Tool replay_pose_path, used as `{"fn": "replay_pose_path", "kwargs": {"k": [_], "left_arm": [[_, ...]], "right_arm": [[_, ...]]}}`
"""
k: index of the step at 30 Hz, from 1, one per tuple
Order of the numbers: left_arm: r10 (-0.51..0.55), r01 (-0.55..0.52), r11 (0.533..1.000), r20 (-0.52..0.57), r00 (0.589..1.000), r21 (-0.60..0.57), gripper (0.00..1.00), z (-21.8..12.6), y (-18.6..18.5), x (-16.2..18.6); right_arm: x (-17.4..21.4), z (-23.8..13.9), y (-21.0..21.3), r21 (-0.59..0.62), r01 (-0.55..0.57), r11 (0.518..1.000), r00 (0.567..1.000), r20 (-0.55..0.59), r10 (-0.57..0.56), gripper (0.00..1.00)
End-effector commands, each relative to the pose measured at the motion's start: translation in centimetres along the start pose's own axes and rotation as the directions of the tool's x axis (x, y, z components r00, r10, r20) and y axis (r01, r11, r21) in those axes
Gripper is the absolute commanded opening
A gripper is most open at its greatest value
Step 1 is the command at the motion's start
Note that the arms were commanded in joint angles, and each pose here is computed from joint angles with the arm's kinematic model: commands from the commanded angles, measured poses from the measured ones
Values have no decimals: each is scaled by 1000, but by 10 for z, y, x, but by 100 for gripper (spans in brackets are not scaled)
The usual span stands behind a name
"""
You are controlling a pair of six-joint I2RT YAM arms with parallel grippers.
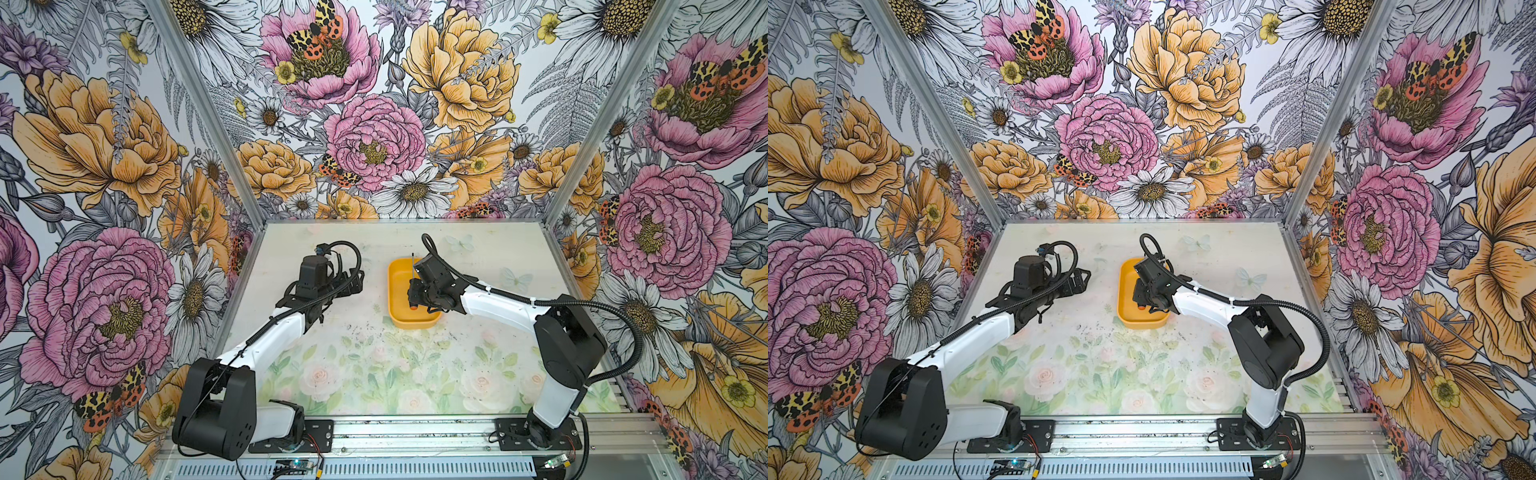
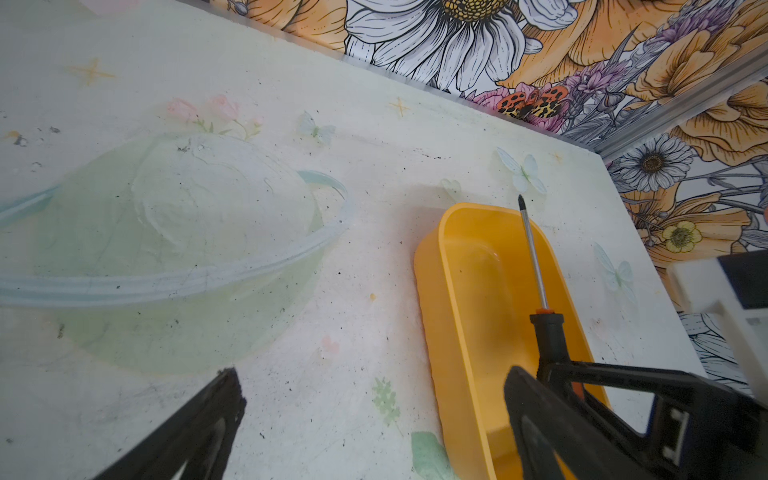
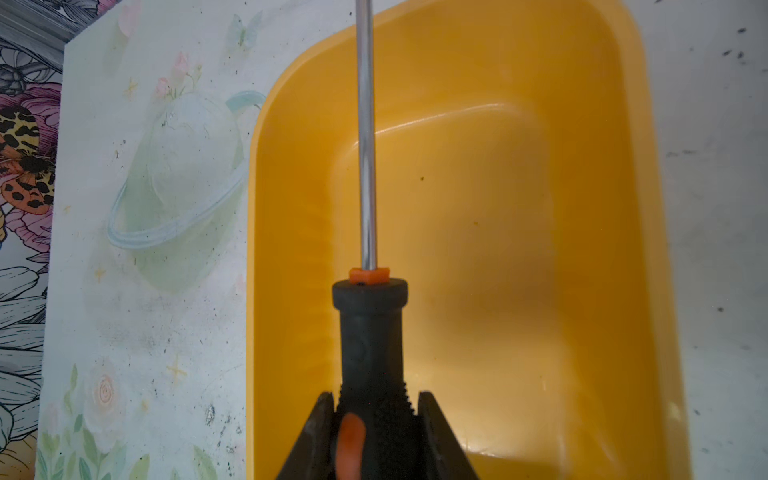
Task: Put the screwdriver in the bin
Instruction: 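Lift the screwdriver with the right gripper and carry it over the yellow bin, then lower the screwdriver into the bin and open the right gripper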
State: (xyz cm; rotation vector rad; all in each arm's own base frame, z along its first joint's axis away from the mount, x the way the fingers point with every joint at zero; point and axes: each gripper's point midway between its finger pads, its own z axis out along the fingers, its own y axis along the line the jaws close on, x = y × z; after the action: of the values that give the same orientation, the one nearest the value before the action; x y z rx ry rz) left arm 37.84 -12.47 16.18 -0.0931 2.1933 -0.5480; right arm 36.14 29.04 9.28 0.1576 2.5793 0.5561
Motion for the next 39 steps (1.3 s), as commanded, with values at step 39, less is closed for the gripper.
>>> {"fn": "replay_pose_path", "kwargs": {"k": [39], "left_arm": [[24, -24, 1000, -22, 999, 2, 99, 4, 0, 7]], "right_arm": [[25, 43, -21, 74, -2, 997, 998, -60, 7, 47]]}}
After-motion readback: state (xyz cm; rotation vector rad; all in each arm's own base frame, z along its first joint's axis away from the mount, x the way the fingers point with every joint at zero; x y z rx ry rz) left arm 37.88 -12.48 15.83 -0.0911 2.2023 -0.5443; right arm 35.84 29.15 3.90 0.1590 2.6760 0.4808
